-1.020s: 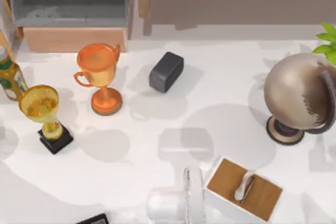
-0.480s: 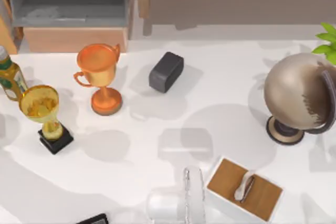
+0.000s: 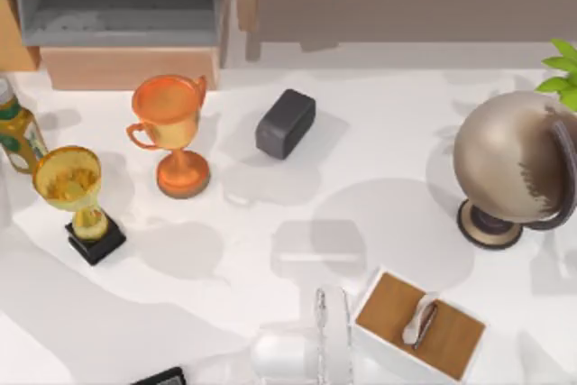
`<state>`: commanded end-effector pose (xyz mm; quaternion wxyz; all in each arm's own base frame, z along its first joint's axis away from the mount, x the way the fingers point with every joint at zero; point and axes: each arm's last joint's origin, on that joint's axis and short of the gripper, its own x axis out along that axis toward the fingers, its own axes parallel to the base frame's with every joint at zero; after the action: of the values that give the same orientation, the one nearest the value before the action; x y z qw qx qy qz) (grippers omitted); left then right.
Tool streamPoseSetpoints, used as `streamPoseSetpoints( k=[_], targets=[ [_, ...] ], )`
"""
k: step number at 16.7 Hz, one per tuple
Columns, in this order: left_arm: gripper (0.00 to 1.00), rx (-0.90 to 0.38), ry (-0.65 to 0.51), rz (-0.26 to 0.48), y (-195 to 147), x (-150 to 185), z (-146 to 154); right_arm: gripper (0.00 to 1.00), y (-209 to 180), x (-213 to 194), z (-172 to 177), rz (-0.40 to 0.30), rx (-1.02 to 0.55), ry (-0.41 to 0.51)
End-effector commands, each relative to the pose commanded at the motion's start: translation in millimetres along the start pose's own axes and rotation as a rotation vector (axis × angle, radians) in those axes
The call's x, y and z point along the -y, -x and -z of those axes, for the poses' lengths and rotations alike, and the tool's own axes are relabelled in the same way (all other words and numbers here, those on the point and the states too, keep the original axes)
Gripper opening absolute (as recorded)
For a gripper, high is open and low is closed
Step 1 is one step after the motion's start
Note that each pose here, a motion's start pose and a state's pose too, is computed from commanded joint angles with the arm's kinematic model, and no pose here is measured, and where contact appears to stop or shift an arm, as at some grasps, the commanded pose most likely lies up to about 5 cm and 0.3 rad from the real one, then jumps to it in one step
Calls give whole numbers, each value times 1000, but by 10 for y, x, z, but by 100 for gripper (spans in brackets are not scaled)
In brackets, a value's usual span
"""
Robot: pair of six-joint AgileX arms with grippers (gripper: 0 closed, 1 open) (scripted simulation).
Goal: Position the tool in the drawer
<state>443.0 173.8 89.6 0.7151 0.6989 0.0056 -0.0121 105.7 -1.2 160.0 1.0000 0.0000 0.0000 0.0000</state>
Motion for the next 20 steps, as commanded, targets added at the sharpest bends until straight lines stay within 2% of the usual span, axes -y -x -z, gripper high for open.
streamPoseSetpoints(
  k=[2, 15, 20],
  targets=[
    [0, 0, 0, 0, 0, 0, 0, 100, 0, 0, 0, 0, 0, 0],
    [98, 0, 0, 0, 0, 0, 0, 100, 0, 0, 0, 0, 0, 0],
    [100, 0, 0, 0, 0, 0, 0, 100, 0, 0, 0, 0, 0, 0]
  ],
)
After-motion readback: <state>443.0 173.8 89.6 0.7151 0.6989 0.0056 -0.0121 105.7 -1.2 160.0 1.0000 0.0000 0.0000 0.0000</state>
